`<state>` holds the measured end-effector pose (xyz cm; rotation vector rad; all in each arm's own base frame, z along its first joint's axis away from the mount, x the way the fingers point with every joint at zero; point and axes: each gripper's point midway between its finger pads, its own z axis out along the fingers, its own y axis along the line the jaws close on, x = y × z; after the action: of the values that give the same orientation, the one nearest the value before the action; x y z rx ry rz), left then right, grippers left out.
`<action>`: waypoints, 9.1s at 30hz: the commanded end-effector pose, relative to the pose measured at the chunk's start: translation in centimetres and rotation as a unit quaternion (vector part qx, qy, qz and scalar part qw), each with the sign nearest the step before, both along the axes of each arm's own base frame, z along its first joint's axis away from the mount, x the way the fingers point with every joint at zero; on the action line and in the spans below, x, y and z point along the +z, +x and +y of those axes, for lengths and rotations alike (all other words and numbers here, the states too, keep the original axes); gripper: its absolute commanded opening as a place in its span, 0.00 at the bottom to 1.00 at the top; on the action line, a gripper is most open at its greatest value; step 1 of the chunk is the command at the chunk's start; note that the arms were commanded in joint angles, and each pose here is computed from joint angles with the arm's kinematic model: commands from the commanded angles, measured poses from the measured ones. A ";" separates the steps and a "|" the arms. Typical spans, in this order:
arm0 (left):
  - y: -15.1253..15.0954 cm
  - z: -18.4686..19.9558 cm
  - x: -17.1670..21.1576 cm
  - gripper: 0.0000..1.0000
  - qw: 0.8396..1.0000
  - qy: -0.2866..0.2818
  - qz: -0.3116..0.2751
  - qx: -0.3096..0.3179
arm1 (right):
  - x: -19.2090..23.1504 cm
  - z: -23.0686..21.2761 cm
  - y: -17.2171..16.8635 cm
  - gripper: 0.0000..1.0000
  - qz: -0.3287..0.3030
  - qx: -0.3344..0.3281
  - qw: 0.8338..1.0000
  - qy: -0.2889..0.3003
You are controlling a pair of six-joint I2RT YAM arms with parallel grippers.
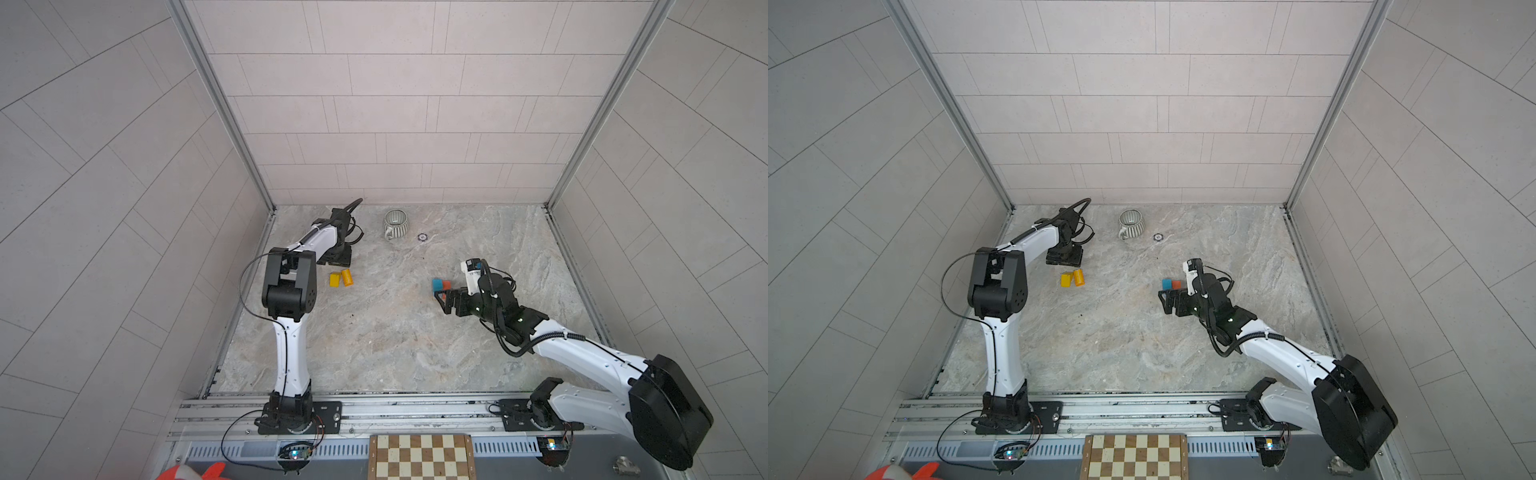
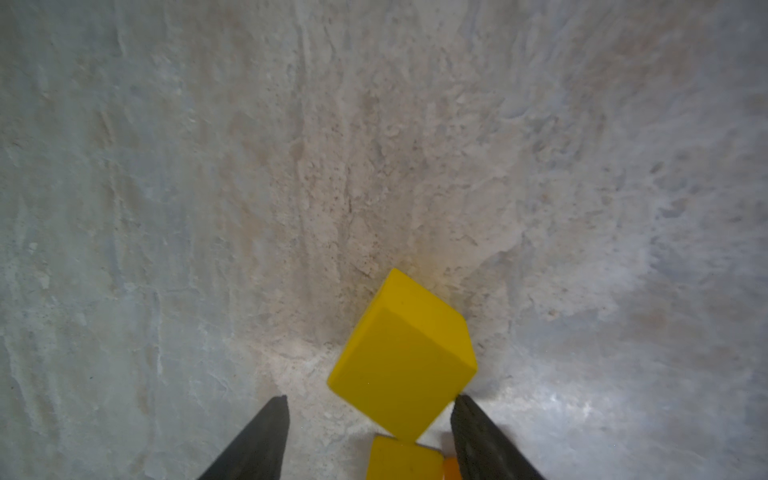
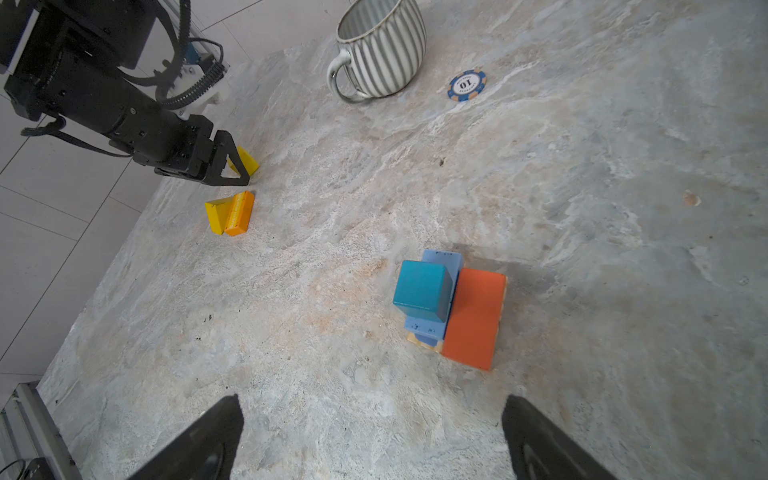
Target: Build the wood block tower
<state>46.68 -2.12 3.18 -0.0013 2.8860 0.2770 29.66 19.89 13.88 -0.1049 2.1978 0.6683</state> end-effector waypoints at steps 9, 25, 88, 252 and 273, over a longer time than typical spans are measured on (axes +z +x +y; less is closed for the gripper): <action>2.6 0.2 0.7 0.61 1.000 -0.006 -0.014 0.001 | 1.2 0.2 0.7 0.99 -0.014 -0.003 1.000 0.008; 2.8 -0.2 0.4 0.35 1.000 -0.018 -0.015 0.010 | 0.8 0.3 0.7 0.99 -0.007 -0.001 1.000 0.004; -10.4 -35.2 12.8 0.26 0.983 -0.156 -0.099 0.002 | -3.9 -12.9 1.2 0.99 0.138 -0.177 0.963 0.150; -10.2 -32.6 2.8 0.00 0.956 -0.283 -0.070 -0.015 | -6.6 -4.1 7.0 0.00 0.239 -0.024 0.967 0.084; -11.0 -33.0 2.8 0.00 0.954 -0.290 -0.069 -0.010 | -6.3 -4.2 6.3 0.00 0.238 -0.026 0.967 0.085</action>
<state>35.83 -35.22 6.14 -0.0843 2.7157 -0.5666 36.32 15.49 6.85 0.2297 2.5898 0.9152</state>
